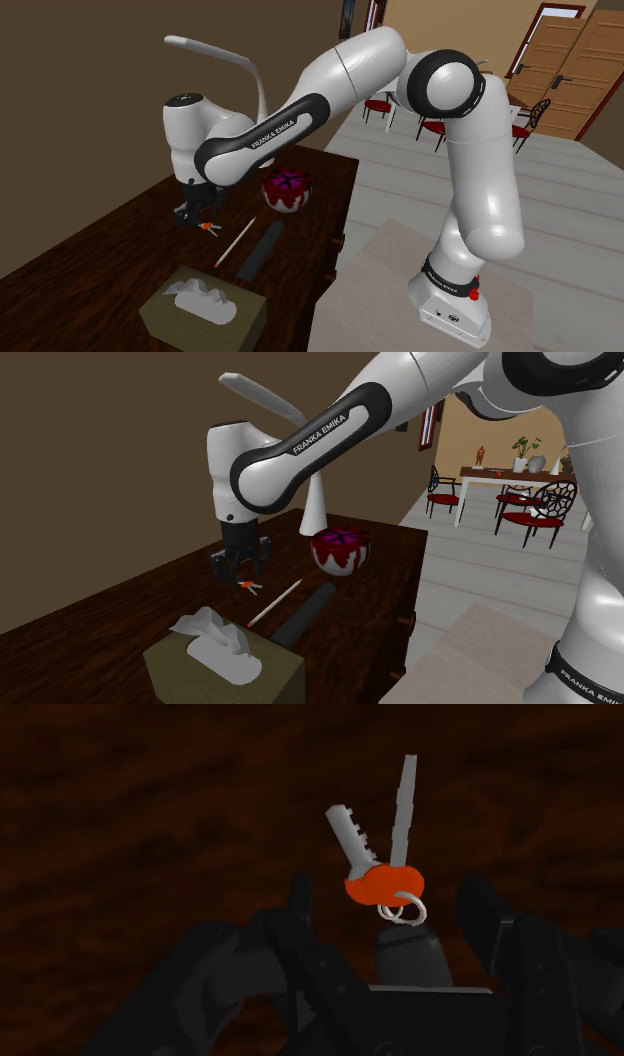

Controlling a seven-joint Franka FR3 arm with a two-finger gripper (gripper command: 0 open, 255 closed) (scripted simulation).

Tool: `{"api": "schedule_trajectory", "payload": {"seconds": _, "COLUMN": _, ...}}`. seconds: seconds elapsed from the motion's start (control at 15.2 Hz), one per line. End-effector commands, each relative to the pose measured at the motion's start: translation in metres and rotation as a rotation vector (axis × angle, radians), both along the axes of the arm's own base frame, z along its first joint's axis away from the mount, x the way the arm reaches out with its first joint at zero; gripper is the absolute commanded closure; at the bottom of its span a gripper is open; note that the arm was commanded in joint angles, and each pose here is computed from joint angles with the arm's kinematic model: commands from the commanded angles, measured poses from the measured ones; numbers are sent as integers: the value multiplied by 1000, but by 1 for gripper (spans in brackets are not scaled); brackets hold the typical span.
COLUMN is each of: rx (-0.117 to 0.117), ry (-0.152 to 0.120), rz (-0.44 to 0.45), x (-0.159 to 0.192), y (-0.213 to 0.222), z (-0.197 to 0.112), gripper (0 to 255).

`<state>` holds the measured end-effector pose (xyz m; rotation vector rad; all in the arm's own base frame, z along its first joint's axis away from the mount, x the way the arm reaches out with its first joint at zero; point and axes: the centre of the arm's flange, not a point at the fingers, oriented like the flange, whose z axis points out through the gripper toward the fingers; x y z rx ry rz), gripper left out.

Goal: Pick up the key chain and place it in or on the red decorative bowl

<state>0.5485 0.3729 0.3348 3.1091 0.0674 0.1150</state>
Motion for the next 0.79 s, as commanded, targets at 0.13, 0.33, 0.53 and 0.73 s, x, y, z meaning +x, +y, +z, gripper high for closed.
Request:
{"api": "schedule_trajectory", "payload": {"seconds": 0.13, "rx": 0, "ry": 0, "rz": 0, "x": 0, "y": 0, "z": 0, "gripper": 255}}
{"api": "schedule_trajectory", "payload": {"seconds": 0.33, "rx": 0, "ry": 0, "rz": 0, "x": 0, "y": 0, "z": 0, "gripper": 255}}
{"api": "schedule_trajectory", "payload": {"seconds": 0.53, "rx": 0, "ry": 0, "rz": 0, "x": 0, "y": 0, "z": 0, "gripper": 255}}
{"api": "schedule_trajectory", "payload": {"seconds": 0.73, "rx": 0, "ry": 0, "rz": 0, "x": 0, "y": 0, "z": 16, "gripper": 255}}
